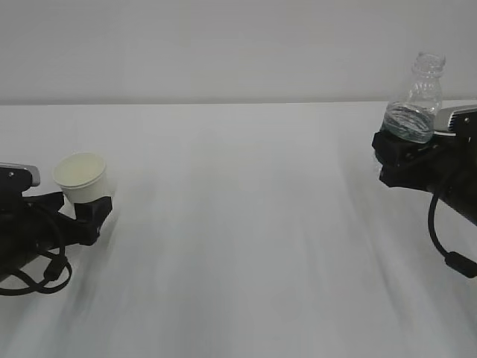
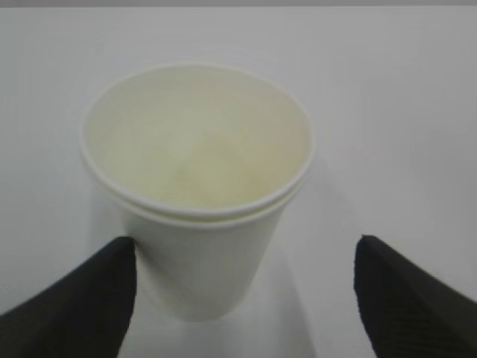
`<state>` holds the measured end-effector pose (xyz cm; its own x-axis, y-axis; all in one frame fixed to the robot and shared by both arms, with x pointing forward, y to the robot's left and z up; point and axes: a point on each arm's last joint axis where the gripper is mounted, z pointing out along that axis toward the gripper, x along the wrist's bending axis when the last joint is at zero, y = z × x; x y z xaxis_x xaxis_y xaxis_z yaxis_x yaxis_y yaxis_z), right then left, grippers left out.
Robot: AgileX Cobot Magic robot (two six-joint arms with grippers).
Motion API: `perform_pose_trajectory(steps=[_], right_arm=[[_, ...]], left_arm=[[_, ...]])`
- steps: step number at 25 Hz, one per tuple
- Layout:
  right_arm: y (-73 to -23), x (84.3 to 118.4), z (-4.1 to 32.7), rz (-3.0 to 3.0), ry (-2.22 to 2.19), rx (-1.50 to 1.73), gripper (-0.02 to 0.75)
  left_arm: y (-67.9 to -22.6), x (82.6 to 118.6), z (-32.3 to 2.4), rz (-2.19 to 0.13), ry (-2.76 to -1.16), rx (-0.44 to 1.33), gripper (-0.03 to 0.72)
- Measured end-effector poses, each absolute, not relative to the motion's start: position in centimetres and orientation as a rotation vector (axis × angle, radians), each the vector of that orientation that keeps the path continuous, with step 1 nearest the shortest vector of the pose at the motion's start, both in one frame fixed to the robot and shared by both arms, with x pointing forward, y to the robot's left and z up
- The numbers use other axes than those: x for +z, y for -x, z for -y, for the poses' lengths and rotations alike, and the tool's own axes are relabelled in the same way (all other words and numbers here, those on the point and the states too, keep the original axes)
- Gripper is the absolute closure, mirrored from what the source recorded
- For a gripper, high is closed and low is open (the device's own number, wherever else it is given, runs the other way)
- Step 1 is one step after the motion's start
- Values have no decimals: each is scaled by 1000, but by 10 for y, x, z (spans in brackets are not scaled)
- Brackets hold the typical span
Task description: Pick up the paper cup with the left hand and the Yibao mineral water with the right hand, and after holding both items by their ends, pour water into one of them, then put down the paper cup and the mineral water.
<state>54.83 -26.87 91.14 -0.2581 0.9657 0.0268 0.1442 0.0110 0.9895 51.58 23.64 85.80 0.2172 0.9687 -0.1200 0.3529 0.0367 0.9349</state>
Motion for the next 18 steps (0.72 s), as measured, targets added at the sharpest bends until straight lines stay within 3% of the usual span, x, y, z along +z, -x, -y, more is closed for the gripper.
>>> perform_pose_trajectory(steps=[18], right_arm=[[-548, 911, 269, -1509, -1187, 1335, 306]], left_arm=[[-528, 851, -237, -1322, -1489, 797, 53]])
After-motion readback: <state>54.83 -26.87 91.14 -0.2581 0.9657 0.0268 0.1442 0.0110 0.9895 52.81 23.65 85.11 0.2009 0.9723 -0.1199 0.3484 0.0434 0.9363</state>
